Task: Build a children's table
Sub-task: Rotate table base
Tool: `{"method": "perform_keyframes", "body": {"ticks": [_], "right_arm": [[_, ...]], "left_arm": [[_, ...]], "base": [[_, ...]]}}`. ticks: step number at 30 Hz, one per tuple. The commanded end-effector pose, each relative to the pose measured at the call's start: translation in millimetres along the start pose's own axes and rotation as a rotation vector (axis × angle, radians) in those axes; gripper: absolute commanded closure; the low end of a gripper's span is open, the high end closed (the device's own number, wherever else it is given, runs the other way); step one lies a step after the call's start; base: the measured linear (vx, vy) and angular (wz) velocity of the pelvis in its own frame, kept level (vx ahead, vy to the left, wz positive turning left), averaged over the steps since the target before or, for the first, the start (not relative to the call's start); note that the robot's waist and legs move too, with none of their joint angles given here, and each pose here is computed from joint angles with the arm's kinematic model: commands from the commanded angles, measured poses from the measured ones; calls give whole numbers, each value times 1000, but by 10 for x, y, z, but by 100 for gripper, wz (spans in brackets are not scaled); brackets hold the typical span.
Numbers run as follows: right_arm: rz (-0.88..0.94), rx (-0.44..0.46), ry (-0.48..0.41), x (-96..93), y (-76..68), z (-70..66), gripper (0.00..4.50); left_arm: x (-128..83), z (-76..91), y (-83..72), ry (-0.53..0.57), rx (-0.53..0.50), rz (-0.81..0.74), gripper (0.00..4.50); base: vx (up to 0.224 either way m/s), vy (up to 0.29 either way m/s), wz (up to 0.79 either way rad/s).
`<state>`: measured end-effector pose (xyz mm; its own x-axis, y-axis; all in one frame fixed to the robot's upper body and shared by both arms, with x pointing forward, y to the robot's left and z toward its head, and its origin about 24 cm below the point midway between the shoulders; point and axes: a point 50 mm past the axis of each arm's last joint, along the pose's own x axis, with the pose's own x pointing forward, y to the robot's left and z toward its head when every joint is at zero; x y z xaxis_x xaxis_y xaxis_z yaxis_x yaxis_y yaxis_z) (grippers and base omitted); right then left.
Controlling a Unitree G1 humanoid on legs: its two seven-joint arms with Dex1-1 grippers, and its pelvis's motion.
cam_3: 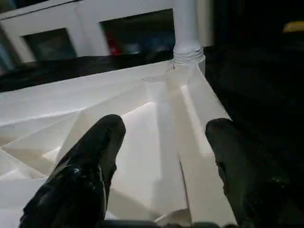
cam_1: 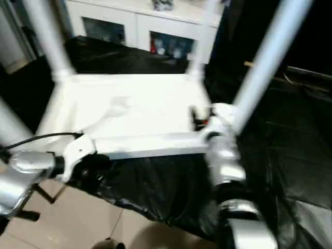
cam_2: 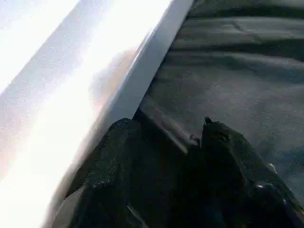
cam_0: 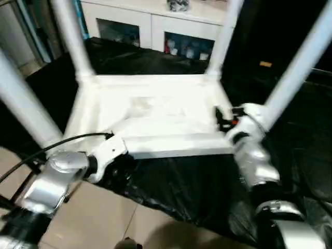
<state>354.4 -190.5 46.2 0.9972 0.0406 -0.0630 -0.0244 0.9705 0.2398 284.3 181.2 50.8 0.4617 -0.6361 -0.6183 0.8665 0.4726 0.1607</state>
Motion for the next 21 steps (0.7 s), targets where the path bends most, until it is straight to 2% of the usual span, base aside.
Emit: {"method": "perform_keyframes", "body": {"ticks": [1, 4, 6, 7, 8, 9, 11, 13, 14, 15, 17, 18, 20, 21], "right_arm": [[-78, -4, -38, -24, -212, 89, 131], [-89, -24, -44, -44, -297, 113, 131], [-93, -48, -50, -71, -387, 136, 131], [-80, -53, -46, -75, -384, 135, 131], [-33, -63, -32, -86, -362, 127, 131], [39, -77, -13, -101, -306, 106, 131], [127, -115, 8, -129, -217, 71, 131], [197, -155, 19, -168, -131, 35, 131], [238, -167, 21, -201, -76, 12, 103], [302, -172, 19, -272, 15, -21, 96], [345, -163, 17, -327, 71, -37, 77], [398, -168, 27, -433, 146, -70, 61], [445, -171, 35, -540, 214, -94, 53], [463, -163, 45, -602, 247, -109, 43]], "left_arm": [[19, 49, 94, -1, 40, 77, 194], [73, 109, 140, -31, 57, 122, 194], [118, 227, 182, -135, 41, 188, 194], [110, 248, 182, -163, 25, 201, 194], [75, 292, 175, -235, -23, 229, 194], [23, 311, 168, -308, -88, 261, 194], [-48, 302, 168, -381, -155, 315, 167], [-122, 271, 174, -440, -200, 396, 160], [-185, 240, 182, -481, -227, 471, 160], [-302, 163, 176, -531, -250, 612, 147], [-361, 106, 151, -556, -279, 681, 122], [-425, 21, 62, -578, -318, 740, 118], [-477, -42, -25, -582, -322, 797, 117], [-500, -81, -82, -586, -328, 830, 90]], "base": [[0, 0, 0], [0, 0, 0], [0, 0, 0], [0, 0, 0], [0, 0, 0], [0, 0, 0], [0, 0, 0], [0, 0, 0], [0, 0, 0], [0, 0, 0], [0, 0, 0], [0, 0, 0], [0, 0, 0], [0, 0, 0]]}}
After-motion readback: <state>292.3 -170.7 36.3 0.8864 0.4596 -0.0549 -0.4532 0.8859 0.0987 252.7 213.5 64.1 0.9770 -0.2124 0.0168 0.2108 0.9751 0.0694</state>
